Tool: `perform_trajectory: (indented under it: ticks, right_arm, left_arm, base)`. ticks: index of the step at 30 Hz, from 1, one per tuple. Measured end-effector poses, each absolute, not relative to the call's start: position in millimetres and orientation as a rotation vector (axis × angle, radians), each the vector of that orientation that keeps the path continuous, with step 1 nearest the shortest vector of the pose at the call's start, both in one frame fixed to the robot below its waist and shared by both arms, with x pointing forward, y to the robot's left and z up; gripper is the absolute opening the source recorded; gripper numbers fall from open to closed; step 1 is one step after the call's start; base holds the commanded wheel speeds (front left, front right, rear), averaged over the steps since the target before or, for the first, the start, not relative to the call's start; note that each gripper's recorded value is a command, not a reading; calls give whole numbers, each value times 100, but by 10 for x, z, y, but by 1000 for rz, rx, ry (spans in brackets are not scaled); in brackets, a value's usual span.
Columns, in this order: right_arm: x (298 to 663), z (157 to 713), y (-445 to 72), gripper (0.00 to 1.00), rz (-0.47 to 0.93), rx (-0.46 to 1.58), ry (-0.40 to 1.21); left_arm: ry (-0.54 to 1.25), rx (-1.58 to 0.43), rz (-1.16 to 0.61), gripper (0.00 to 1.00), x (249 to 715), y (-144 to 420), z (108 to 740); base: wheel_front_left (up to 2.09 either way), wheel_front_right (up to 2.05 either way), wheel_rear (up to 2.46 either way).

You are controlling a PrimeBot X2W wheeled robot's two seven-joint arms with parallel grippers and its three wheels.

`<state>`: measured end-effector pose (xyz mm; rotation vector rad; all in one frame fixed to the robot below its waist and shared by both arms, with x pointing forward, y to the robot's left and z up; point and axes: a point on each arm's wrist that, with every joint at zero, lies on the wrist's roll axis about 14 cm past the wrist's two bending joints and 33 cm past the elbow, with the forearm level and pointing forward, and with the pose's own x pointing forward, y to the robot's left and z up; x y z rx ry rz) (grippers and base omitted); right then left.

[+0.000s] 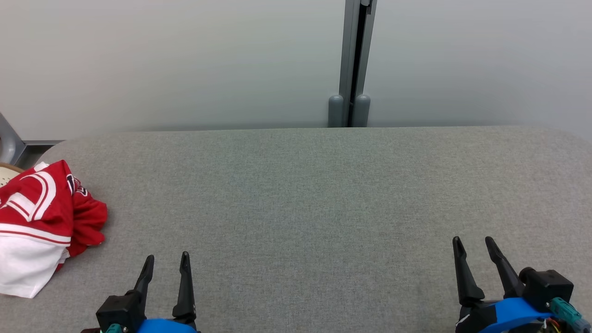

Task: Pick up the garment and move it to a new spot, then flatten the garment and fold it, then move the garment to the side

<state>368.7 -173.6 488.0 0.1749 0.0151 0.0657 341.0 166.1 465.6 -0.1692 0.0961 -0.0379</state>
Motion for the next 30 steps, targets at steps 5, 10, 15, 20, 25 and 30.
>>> perform_trajectory:
  ticks: [5,10,15,20,25,30]
  right_arm:
    - [3679,4872,-1734,100,65,181,15]
    - [3672,4867,-1741,100,63,181,16]
    - [3675,4863,-1737,100,64,177,18]
    - [3720,4864,-1676,100,84,169,22]
    - [3792,4847,-1495,100,139,157,34]
    - [3885,4842,-1228,100,216,147,42]
  left_arm:
    - [101,-180,-32,100,3408,1669,4645]
    - [101,-179,-30,100,3416,1670,4649]
    - [97,-177,-31,100,3412,1662,4671]
    - [91,-164,-5,100,3367,1744,4691]
    - [79,-157,55,100,3268,1938,4710]
    - [71,-145,140,100,3104,2208,4711]
  base:
    - [0,0,0]
    - [0,0,0]
    - [0,0,0]
    - [0,0,0]
    - [0,0,0]
    - [0,0,0]
